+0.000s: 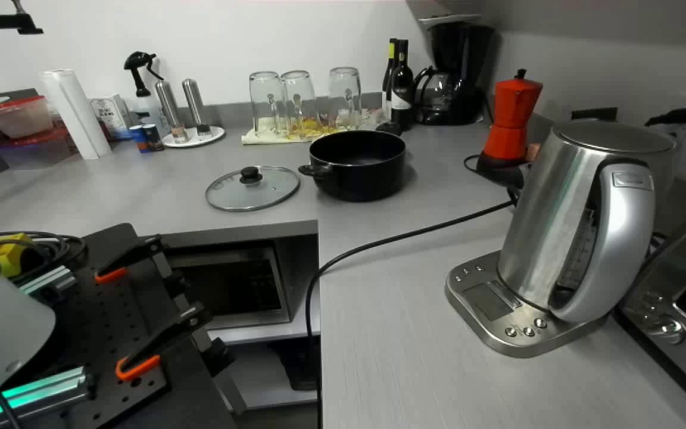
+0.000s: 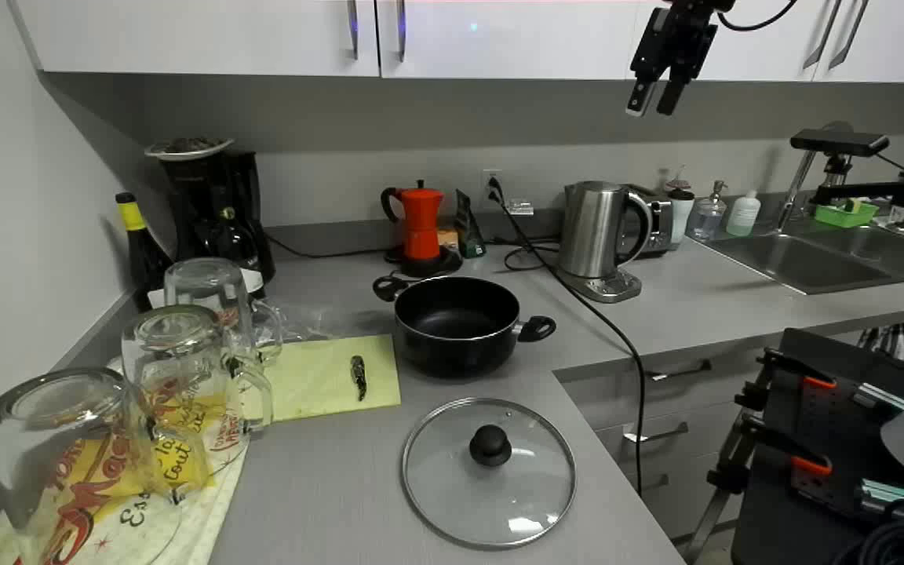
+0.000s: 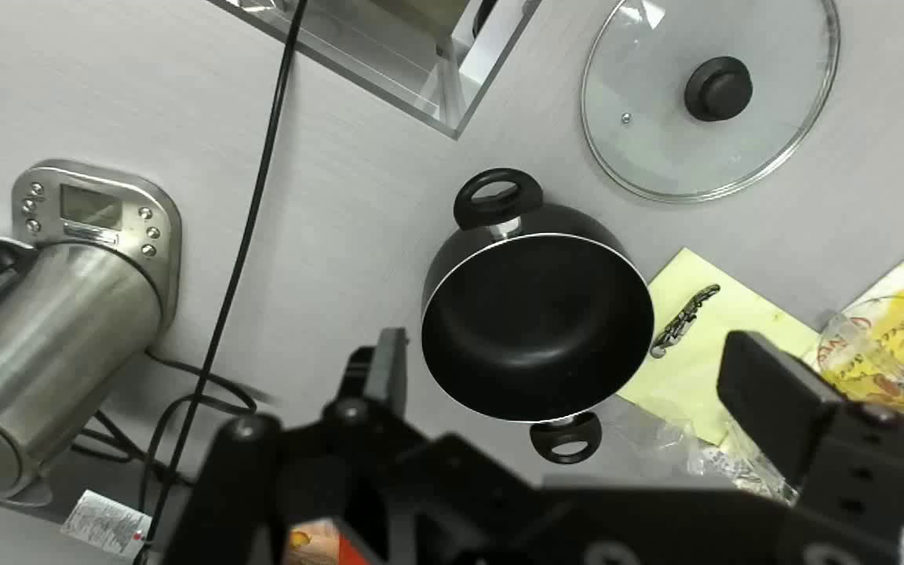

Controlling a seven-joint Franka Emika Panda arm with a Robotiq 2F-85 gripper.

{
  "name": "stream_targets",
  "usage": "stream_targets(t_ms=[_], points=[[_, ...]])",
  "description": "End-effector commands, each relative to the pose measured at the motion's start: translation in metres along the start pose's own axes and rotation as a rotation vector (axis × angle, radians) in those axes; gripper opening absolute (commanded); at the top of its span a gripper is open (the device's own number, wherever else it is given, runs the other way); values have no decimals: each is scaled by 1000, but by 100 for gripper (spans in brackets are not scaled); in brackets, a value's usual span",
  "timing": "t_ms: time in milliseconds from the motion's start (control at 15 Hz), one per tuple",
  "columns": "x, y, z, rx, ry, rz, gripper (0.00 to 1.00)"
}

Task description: Place the lid on the pot

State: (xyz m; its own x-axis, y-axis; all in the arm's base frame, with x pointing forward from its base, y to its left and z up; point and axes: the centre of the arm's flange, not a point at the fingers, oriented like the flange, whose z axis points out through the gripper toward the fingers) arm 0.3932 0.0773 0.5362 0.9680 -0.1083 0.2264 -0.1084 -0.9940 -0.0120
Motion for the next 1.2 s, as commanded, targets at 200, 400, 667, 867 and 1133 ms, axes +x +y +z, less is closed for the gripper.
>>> stream_targets(t_ms=[200, 400, 667, 867, 1133], points=[[0, 0, -1, 0, 1, 0, 100], [0, 0, -1, 0, 1, 0, 100], [10, -2, 7, -12, -10, -9, 100], [26, -10, 31, -24, -49, -42, 100], [46, -32, 70, -15, -103, -116, 100]])
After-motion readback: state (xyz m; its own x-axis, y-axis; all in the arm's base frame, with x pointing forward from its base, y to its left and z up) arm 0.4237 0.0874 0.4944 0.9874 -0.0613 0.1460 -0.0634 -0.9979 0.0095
